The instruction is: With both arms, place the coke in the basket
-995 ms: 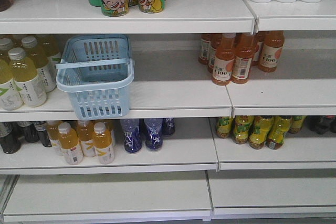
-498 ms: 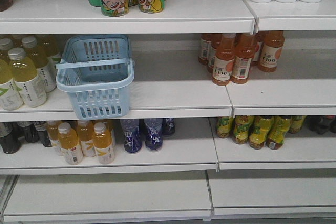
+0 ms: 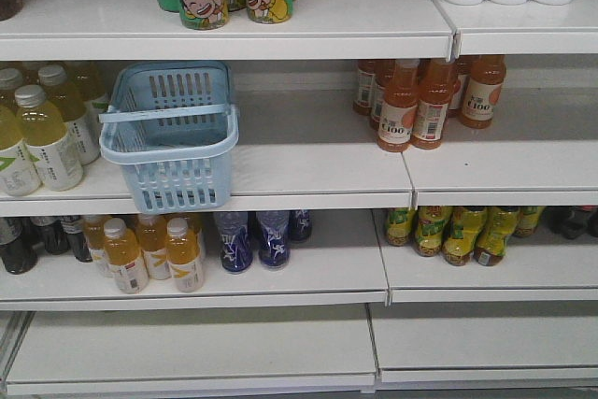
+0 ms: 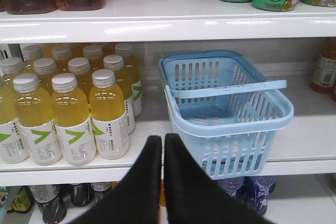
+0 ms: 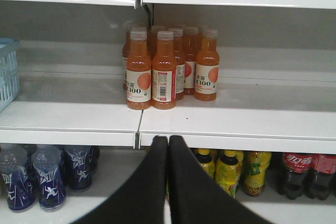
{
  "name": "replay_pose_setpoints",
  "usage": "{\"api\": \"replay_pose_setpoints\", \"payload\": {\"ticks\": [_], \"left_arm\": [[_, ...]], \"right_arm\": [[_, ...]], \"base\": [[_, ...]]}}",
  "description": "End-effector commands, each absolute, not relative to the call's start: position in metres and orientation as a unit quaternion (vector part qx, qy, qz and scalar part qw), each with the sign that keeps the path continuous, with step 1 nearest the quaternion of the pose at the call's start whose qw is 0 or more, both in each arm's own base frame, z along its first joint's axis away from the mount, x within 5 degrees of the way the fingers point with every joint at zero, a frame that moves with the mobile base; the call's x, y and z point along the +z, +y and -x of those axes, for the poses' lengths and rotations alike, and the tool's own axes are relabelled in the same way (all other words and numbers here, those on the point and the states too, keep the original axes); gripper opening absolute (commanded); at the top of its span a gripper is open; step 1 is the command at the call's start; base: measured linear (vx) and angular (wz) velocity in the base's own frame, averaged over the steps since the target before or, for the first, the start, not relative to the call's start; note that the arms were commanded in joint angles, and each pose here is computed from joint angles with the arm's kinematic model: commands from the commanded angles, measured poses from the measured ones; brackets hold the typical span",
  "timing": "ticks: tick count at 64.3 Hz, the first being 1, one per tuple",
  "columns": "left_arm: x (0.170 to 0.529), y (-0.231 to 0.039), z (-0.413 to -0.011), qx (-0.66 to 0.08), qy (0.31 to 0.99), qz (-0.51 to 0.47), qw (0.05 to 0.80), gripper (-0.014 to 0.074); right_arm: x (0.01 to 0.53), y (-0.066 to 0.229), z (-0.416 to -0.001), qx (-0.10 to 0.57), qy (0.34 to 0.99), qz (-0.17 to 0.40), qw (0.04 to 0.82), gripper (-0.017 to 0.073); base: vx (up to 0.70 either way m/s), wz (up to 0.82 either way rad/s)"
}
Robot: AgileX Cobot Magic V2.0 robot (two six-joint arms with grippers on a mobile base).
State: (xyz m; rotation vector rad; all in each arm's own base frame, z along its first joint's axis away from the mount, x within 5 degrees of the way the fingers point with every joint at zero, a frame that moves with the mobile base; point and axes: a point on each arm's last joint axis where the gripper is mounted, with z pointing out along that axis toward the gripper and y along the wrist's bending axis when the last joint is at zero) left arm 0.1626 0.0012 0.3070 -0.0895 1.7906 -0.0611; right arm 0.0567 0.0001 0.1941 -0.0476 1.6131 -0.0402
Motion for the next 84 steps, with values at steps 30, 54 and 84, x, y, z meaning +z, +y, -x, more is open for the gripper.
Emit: {"api": "replay_pose_setpoints", "payload": {"ticks": [30, 54, 84], "left_arm": [[0.327, 0.000, -0.165, -0.037, 0.738, 0.043, 0.672, 0.0500], [0.326, 0.001, -0.174, -0.116, 0.720, 0.129, 0.672, 0.0588], [0.319, -0.038, -0.223, -0.350, 0.688, 0.305, 0.558, 0.0533]], "right_arm": [[0.199, 0.000, -0.056, -0.024, 0.695, 0.024, 0.718, -0.0010], [0.199, 0.000, -0.056, -0.024, 0.695, 0.024, 0.718, -0.0010], [0.199, 0.000, -0.056, -0.024, 0.695, 0.024, 0.718, -0.0010]], "base": [[0.00, 0.00], [0.00, 0.00], [0.00, 0.00]]}}
